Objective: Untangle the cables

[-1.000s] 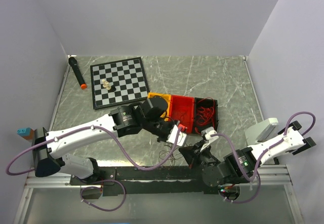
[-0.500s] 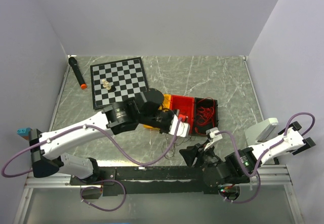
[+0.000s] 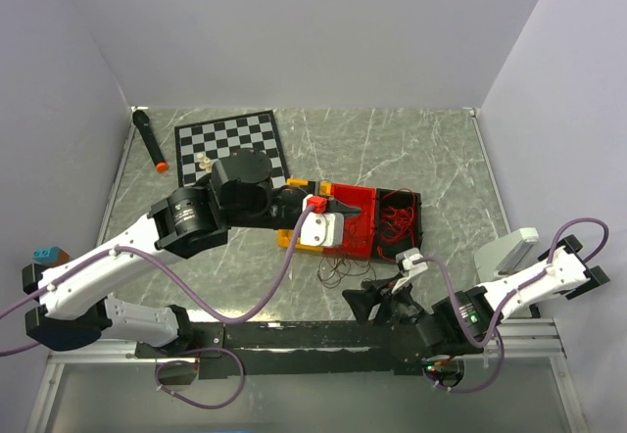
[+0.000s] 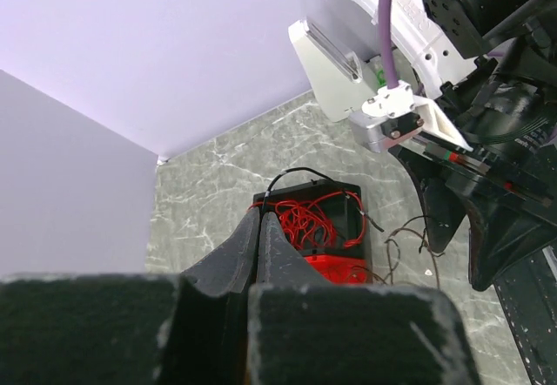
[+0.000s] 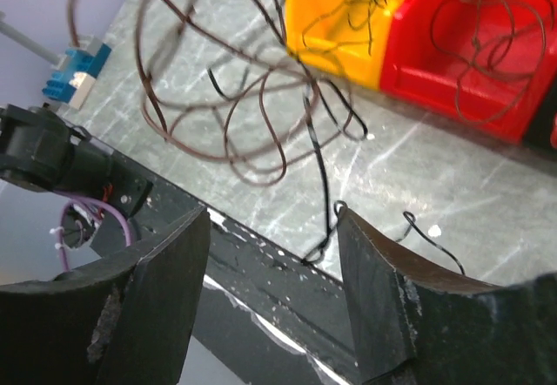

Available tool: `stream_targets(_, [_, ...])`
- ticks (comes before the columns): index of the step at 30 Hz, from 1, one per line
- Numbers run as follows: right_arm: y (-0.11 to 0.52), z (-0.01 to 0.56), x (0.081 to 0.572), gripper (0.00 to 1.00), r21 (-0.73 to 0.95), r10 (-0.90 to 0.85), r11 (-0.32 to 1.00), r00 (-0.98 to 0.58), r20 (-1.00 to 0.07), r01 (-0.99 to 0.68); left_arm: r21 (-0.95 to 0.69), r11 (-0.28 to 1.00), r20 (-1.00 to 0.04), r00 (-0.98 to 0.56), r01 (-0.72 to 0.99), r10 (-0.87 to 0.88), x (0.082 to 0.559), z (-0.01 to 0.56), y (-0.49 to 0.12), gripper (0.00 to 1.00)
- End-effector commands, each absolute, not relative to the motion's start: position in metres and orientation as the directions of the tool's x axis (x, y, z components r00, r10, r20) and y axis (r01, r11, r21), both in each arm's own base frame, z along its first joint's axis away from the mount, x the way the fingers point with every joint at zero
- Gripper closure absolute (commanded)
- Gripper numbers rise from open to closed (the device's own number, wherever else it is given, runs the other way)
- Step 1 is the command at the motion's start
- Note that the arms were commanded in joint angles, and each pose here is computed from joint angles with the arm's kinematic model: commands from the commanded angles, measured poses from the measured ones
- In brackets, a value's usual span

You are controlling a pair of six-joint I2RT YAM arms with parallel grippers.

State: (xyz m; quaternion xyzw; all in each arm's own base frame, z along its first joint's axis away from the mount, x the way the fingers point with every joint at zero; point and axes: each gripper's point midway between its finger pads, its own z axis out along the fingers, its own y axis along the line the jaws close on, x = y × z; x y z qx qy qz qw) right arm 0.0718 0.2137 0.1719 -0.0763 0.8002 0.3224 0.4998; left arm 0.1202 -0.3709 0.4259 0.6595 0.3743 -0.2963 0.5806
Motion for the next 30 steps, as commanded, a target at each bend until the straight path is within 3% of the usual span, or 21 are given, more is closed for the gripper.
stream_targets(1, [0.225,0.216,0.079,0.32,0.465,0.285,0.756,-0.408,-0.867,-0.46,0.567,0.002,-0.817,0.562,0.824,0.128,0.122,0.445,-0.363,0.99])
stream_targets(9, [0.252,0.239,0.077,0.24,0.445,0.307,0.743,-0.337,-0.89,-0.499,0.562,0.079,-0.824,0.549,0.824,0.135,0.133,0.456,-0.369,0.99])
stream_targets(22, [0.263,0.246,0.103,0.25,0.396,0.292,0.81,-0.288,-0.912,-0.433,0.493,0.258,-0.87,0.467,0.831,0.16,0.155,0.468,-0.383,0.99])
stream_targets(30, [0.219,0.217,0.108,0.26,0.495,0.366,0.813,-0.392,-0.844,-0.307,0.498,0.472,-0.865,0.458,0.728,0.206,0.193,0.485,-0.369,0.99])
